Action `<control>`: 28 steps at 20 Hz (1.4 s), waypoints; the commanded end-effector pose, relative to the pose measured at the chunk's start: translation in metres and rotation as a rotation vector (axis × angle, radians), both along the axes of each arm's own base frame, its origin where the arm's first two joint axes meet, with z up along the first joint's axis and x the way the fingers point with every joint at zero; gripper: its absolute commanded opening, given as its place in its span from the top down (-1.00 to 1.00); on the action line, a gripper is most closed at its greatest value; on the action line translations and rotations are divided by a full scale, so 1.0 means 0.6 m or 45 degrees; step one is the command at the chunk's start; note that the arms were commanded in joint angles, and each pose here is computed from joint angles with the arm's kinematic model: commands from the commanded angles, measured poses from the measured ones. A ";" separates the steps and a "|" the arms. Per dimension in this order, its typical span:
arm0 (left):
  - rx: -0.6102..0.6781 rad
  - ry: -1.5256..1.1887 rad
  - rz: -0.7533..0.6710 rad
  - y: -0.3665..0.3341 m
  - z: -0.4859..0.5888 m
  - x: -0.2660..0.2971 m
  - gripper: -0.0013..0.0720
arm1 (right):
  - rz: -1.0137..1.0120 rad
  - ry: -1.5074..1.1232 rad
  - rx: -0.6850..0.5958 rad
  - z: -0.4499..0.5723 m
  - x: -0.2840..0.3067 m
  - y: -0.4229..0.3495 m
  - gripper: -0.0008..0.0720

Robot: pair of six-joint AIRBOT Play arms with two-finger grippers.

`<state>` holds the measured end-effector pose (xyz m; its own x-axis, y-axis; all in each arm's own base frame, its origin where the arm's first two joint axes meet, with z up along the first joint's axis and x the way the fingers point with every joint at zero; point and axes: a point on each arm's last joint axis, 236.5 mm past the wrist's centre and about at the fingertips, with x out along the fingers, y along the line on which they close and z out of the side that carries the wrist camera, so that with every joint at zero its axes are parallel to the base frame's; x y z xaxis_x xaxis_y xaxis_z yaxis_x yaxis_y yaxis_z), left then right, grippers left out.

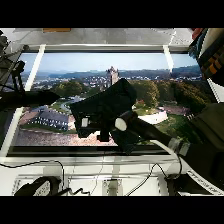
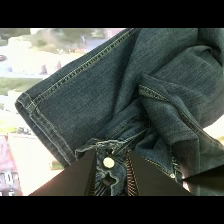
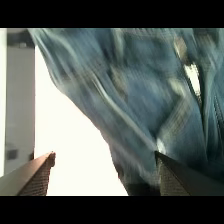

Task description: Fold the clothes and pants, and hang the long-sleeved shirts on hangers.

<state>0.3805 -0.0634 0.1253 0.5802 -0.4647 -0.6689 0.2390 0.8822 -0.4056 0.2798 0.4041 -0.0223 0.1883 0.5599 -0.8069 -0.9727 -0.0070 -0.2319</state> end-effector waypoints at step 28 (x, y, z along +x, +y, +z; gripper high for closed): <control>-0.213 0.497 0.011 -0.144 -0.238 -0.129 -0.26 | -1.280 -0.099 0.523 0.214 0.406 -0.399 0.88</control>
